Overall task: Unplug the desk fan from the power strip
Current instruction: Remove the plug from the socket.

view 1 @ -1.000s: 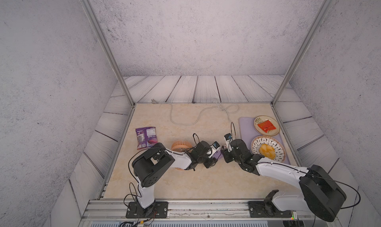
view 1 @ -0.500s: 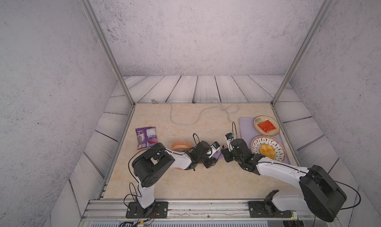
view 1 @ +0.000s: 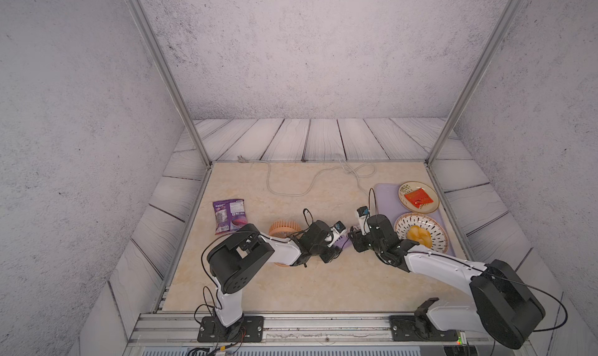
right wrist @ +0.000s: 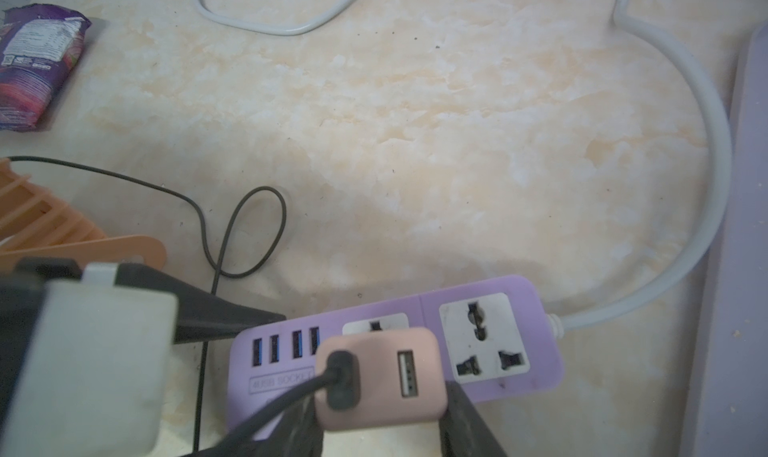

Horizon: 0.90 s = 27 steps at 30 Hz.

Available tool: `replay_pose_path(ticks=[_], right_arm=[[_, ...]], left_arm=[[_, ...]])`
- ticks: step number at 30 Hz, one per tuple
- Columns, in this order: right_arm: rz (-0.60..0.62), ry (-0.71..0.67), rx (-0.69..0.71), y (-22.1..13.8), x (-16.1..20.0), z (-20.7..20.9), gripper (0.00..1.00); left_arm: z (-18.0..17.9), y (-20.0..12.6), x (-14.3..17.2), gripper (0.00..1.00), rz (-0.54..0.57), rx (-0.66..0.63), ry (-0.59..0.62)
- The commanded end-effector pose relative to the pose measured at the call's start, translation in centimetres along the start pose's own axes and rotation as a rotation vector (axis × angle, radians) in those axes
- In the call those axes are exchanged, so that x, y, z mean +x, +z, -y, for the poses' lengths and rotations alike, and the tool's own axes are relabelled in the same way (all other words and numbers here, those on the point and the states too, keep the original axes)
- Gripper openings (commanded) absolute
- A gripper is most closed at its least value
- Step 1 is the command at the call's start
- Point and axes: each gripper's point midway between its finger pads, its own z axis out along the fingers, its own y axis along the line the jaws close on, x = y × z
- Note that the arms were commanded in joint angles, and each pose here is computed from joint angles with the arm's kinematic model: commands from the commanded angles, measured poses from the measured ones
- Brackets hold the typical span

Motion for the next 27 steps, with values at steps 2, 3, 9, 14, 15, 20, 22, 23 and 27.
replay_pose_path(ticks=[2,3,9,14,15,20,22,23,27], right_arm=[[-0.010,-0.033,-0.053,-0.4,-0.5,-1.9,0.13],[-0.010,-0.037,-0.063,-0.3,-0.5,-2.2,0.13],[-0.014,-0.034,-0.084,0.1,0.1,-2.7,0.13],[-0.015,-0.030,-0.071,-0.1,-0.1,-2.5,0.13],[-0.012,-0.026,-0.071,-0.1,-0.2,-2.4,0.13],[0.007,-0.021,-0.054,-0.1,-0.8,-2.2,0.13],[0.012,-0.025,-0.050,-0.2,-1.1,-2.2,0.13],[0.014,-0.027,-0.049,-0.3,-1.2,-2.2,0.13],[0.014,-0.033,-0.040,-0.2,-1.2,-2.1,0.13]], left_arm=[[-0.6,0.1,-1.3,0.00,0.030,-0.022,-0.004],[-0.6,0.2,-1.3,0.00,0.030,-0.022,-0.006],[-0.6,0.2,-1.5,0.00,0.036,-0.023,-0.014],[-0.6,0.2,-1.4,0.00,0.035,-0.025,-0.013],[-0.7,0.3,-1.4,0.00,0.034,-0.027,-0.011],[-1.1,0.2,-1.9,0.00,0.035,-0.051,0.001],[-1.2,0.2,-2.1,0.00,0.026,-0.054,0.019],[-1.1,0.2,-2.2,0.00,0.020,-0.050,0.030],[-1.2,0.4,-2.2,0.00,0.011,-0.053,0.049]])
